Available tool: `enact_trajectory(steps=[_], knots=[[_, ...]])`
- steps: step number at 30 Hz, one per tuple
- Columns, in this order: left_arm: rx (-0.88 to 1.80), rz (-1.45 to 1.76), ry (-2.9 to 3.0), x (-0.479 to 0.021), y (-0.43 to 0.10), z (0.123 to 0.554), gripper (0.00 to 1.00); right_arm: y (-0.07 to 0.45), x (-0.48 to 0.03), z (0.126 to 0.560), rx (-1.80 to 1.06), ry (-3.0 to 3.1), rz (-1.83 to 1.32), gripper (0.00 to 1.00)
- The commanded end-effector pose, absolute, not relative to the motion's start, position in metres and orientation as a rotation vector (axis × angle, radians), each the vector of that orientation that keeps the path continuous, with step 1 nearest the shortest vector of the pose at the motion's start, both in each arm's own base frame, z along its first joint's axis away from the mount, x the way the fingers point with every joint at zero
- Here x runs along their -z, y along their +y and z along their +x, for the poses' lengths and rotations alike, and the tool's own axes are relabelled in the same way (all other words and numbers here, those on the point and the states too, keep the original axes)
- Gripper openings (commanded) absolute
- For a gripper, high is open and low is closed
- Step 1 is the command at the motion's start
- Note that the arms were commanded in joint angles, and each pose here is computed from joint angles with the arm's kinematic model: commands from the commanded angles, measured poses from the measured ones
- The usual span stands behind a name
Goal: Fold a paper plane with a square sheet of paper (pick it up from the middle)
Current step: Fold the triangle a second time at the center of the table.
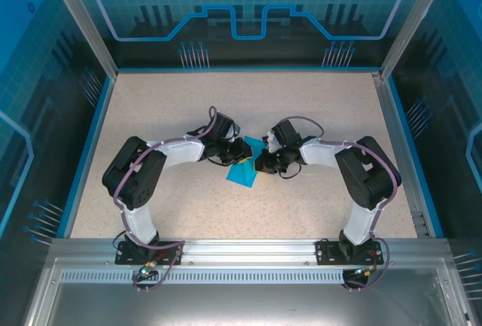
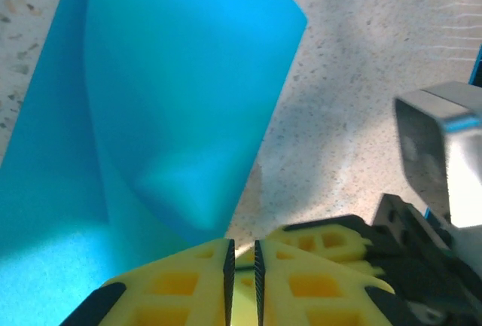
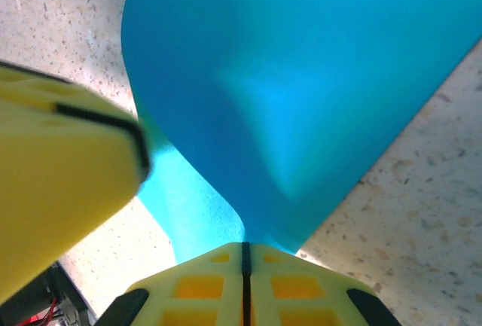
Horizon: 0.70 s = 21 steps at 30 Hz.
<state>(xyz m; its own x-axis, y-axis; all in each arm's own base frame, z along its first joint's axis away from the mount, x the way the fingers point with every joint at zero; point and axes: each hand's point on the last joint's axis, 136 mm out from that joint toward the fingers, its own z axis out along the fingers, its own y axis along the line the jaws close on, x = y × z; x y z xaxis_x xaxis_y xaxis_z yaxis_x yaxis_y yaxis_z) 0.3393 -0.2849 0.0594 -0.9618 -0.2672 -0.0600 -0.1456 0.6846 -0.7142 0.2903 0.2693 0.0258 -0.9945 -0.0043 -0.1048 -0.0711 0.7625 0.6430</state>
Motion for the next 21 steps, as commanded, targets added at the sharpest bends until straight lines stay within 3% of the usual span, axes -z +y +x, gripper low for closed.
enact_trajectory(steps=[1, 21], knots=[[1.162, -0.339, 2.721, -0.075, -0.280, 0.334, 0.19, 0.271, -0.022, 0.292, -0.980, 2.879, -0.124, 0.08], [1.249, -0.330, 2.799, -0.053, -0.288, 0.320, 0.11, 0.269, -0.020, 0.301, -0.909, 2.893, -0.165, 0.09]])
